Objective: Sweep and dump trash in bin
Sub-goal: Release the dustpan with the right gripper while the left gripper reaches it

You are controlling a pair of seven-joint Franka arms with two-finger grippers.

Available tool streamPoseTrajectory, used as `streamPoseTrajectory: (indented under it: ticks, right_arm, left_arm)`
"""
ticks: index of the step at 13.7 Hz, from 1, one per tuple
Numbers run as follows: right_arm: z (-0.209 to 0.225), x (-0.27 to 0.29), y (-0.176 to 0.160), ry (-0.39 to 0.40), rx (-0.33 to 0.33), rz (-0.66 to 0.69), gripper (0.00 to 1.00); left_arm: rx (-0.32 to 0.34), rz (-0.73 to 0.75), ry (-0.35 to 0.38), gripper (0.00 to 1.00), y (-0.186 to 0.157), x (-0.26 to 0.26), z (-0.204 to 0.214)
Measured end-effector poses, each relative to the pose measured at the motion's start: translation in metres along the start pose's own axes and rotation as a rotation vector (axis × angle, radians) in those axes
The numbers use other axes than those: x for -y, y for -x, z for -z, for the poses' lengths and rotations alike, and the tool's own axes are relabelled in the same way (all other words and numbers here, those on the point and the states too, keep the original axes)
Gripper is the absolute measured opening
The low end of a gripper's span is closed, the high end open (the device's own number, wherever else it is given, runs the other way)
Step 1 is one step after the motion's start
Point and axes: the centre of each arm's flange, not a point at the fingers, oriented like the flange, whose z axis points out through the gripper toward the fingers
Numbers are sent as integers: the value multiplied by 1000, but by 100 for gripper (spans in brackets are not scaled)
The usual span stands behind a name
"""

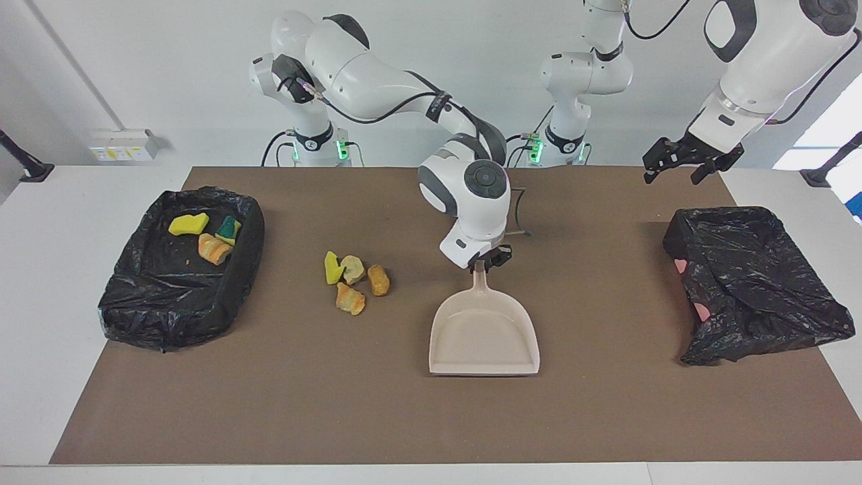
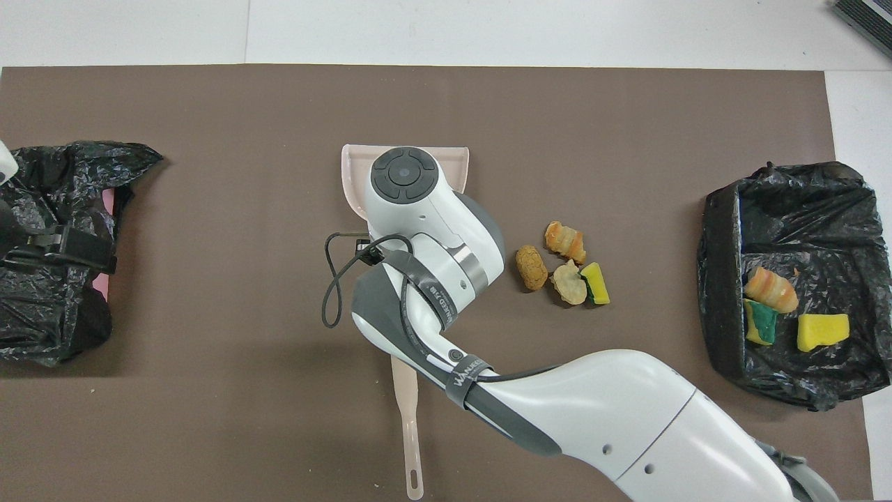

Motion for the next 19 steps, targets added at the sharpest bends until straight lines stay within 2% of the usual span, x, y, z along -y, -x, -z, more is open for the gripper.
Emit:
streamPoseTrajectory:
  ticks: [3,4,5,7,10,12,14,16,19]
  right_arm:
    - [37,-5,15,28,-2,19,86]
    - [53,-7,27,36,4,23,96]
    - [66,-7,42,34,16,26,100]
    - [89,-12,79,33,35,47,100]
    - [106,-27,158,48,78,102,100]
    - [92,-31,210,72,94,130,100]
    - [67,-34,251,62,81,156,100]
    - [37,-34,277,51,52,187,100]
    - [0,-33,291,45,41,210,100]
  left_arm:
    - [-3,-2,0,100,0,-1,0]
    - [-5,-3,0,100,-1,-2,0]
    - [-11,-7,0,100,-2,-4,0]
    - [-38,-21,8,100,-7,-15,0]
    - [-94,-42,16,100,-26,-60,-11]
    - [-118,-60,17,100,-38,-91,-24]
    - [-134,-52,20,100,-51,-123,-43]
    - [-139,-56,21,100,-63,-157,-68]
    - [-134,-42,20,100,-76,-212,-115]
